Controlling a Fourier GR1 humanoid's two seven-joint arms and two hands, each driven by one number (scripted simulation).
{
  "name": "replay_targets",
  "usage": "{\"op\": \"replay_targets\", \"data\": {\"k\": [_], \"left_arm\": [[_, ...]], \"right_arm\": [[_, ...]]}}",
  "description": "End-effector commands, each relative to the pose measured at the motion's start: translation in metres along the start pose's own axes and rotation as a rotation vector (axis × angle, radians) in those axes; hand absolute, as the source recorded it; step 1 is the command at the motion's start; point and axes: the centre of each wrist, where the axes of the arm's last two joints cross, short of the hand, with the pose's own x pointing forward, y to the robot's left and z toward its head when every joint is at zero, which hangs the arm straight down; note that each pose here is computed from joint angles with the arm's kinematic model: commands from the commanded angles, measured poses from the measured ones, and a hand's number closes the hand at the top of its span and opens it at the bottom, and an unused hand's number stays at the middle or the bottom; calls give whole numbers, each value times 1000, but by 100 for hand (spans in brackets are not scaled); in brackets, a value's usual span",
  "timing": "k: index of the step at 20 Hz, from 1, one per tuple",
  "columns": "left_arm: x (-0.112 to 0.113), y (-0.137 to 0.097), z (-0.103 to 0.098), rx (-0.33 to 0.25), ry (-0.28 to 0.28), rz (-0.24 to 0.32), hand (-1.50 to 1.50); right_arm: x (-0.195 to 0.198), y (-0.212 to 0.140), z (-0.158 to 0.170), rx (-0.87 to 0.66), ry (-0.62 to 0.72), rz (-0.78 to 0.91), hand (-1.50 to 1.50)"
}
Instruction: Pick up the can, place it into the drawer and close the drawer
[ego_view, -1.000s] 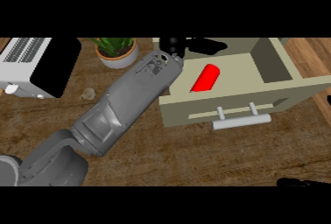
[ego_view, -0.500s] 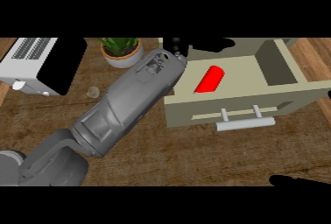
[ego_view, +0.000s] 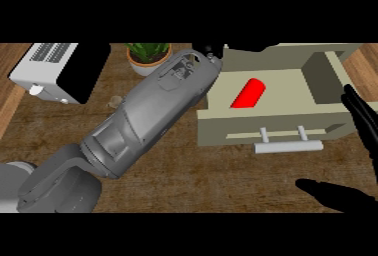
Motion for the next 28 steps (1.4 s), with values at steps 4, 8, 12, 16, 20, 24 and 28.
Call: {"op": "replay_targets", "data": {"k": [4,8,12,16,20,24,28], "left_arm": [[0,1,0,-15,5,1,-150],[6,10,-5,-2,15,25,-150],[-3,25,-5,7,23,17,-150],[9,52,-15,12,39,-2,-150],[14,59,-7,-7,41,-2,-150],[5,84,-11,8,31,-28,-150],[-1,100,-8,3,53,2,-150]], "right_arm": [[-3,45,-21,83,-1,224,-150],[-34,76,-19,135,48,346,-150],[-46,103,-40,63,90,288,-150],[-70,127,-37,63,128,313,-150],[-95,134,-44,56,157,349,-150],[-116,137,-46,78,167,402,-150],[-108,162,-67,62,169,434,-150]]}}
